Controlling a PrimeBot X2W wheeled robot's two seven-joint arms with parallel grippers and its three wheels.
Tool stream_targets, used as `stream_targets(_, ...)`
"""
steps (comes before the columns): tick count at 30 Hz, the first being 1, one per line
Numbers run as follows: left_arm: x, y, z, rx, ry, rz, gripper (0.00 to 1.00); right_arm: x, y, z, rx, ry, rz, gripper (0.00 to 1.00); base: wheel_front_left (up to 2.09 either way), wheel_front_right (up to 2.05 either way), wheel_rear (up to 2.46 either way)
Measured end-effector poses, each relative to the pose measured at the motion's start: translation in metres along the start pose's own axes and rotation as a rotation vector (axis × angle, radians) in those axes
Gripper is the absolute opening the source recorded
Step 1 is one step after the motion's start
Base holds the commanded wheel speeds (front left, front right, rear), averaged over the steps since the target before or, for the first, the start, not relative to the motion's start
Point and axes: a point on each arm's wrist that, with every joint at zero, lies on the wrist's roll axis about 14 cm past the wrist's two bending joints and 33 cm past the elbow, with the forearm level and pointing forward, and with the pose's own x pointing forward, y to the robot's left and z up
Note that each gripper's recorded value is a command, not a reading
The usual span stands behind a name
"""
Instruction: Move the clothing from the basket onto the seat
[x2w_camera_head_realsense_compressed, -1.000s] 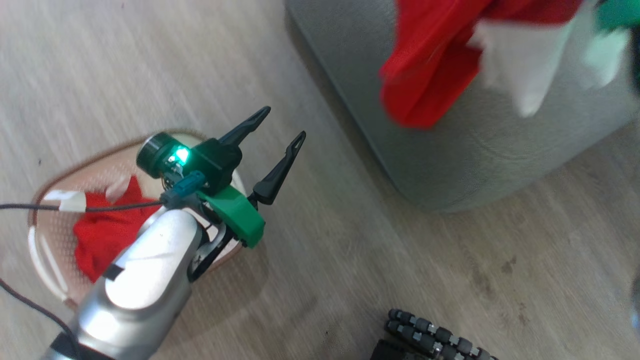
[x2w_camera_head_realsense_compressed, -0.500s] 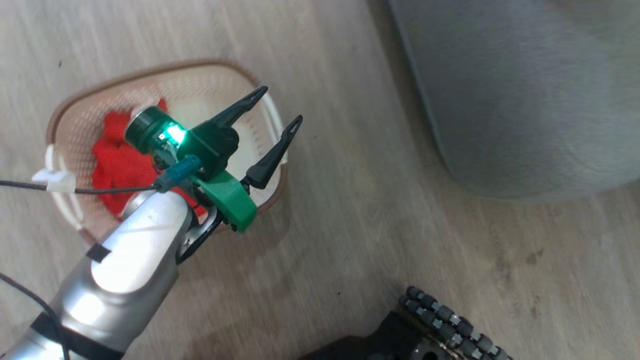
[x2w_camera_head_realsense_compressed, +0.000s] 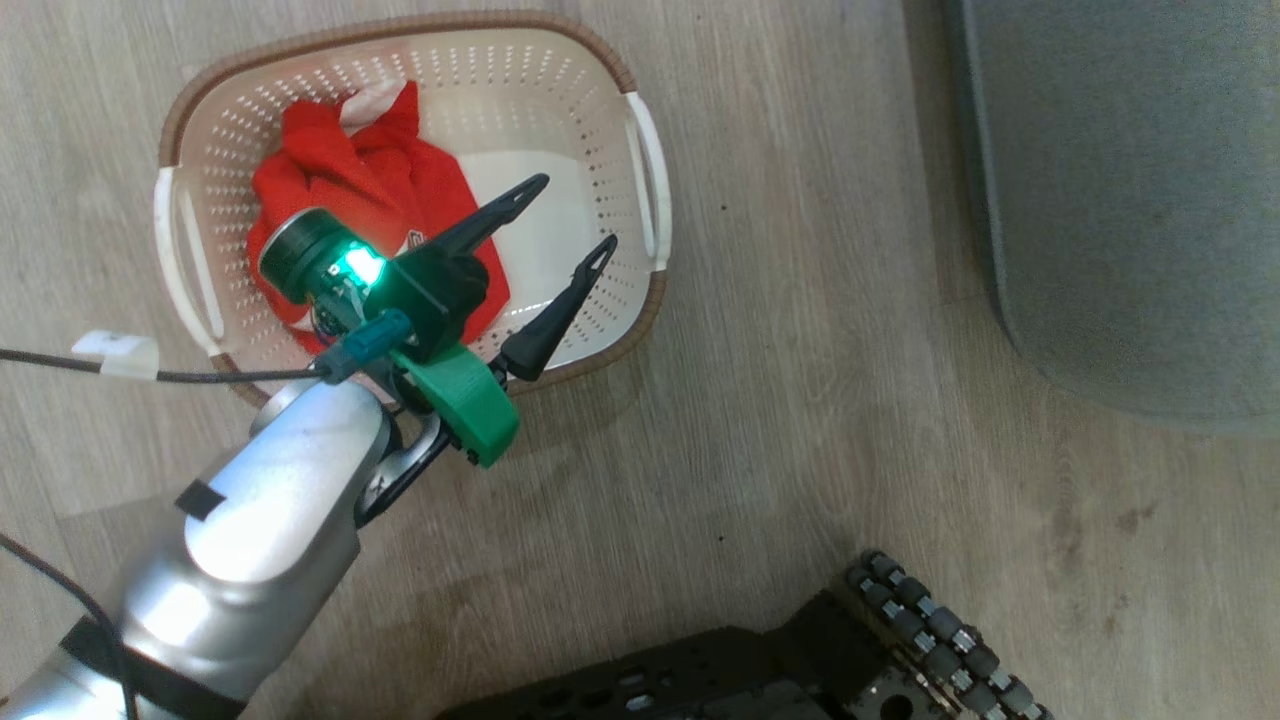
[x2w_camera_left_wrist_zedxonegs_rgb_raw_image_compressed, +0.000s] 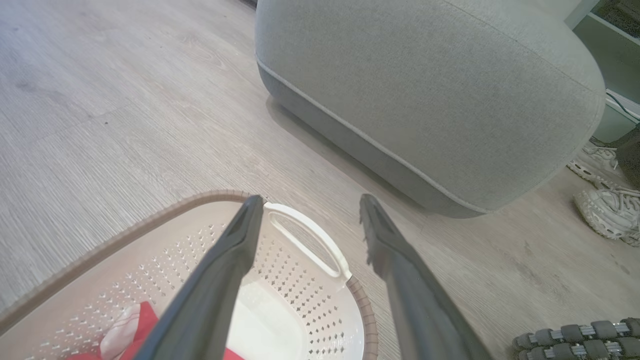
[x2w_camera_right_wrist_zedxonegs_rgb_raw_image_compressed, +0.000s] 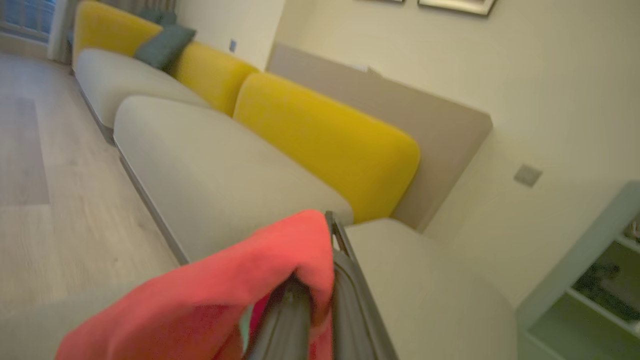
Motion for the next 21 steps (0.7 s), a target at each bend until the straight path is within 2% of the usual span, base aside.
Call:
stream_targets(5, -0.007, 0.004, -0.006, -0.007, 0.017, 0.017, 1.00, -0.045, 0.013, -0.102, 0.029, 0.253, -0.008, 0.00, 0.00, 0.00, 0.00)
stream_targets(10, -0.010, 0.007, -0.005, -0.003, 0.019, 0.030, 1.00, -0.063, 0.013, -0.136, 0.041, 0.349, -0.014, 0.02, 0.00, 0.00, 0.00)
stream_targets(11, -0.011, 0.008, -0.004, -0.002, 0.017, 0.034, 1.00, -0.065, 0.016, -0.140, 0.050, 0.360, -0.007, 0.23, 0.00, 0.00, 0.00)
stream_targets(12, -0.011, 0.008, -0.002, -0.001, 0.014, 0.038, 1.00, -0.068, 0.020, -0.144, 0.058, 0.369, 0.001, 0.66, 0.00, 0.00, 0.00)
stream_targets(13, -0.011, 0.009, 0.000, 0.001, 0.011, 0.042, 1.00, -0.070, 0.022, -0.147, 0.062, 0.372, 0.010, 1.00, 0.00, 0.00, 0.00)
stream_targets(21, -0.014, 0.000, 0.031, 0.020, -0.033, 0.066, 1.00, -0.099, 0.010, -0.164, 0.062, 0.415, 0.072, 1.00, 0.00, 0.00, 0.00)
